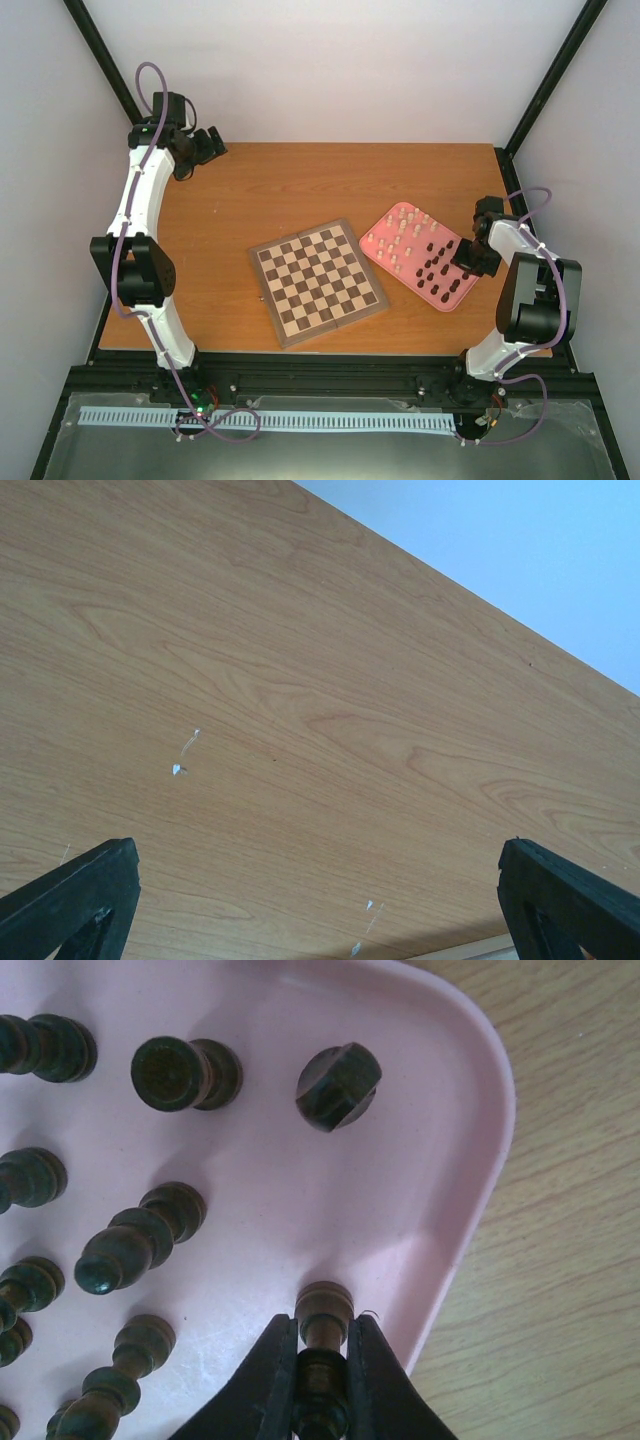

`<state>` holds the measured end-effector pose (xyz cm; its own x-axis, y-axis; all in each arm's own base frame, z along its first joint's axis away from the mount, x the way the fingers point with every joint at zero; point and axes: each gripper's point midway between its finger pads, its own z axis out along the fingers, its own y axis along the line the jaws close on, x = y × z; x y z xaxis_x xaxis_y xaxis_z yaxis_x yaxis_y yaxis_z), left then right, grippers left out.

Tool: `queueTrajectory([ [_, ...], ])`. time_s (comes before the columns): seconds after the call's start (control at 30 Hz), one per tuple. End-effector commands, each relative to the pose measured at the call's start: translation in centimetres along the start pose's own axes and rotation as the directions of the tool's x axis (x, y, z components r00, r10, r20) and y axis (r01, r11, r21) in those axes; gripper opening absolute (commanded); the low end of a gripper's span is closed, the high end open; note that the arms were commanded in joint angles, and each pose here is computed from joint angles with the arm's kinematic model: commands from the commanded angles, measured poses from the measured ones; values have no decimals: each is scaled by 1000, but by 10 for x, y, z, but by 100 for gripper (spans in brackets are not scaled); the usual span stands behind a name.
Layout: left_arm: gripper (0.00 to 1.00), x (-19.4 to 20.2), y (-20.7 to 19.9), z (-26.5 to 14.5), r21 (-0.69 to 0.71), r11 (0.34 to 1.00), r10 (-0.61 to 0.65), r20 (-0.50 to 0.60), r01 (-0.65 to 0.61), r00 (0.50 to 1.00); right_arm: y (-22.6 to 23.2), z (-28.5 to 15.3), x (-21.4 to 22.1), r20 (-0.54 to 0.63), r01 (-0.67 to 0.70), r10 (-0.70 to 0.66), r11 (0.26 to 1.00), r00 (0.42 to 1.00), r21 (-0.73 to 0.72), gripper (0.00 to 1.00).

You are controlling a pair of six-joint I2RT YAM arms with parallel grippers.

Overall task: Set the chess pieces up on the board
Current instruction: Pick up the chess piece from the storage box.

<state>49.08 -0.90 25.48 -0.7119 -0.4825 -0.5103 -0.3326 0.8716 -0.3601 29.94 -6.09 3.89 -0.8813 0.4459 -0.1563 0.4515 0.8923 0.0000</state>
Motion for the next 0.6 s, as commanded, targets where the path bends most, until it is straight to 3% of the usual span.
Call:
queueTrajectory([
  [0.0,100,-5,-4,-2,0,1000,5,12,-5,1000,-5,-1,-3,1,-10,10,1000,1000,15,3],
  [0.33,100,-8,-5,-6,3,1000,3,20,-3,1000,1,-49,5,27,-32,33,998,999,-49,3],
  [0.57,100,-8,-10,-8,21,1000,-3,21,3,1000,-3,-104,-17,182,-20,28,999,983,-46,3],
])
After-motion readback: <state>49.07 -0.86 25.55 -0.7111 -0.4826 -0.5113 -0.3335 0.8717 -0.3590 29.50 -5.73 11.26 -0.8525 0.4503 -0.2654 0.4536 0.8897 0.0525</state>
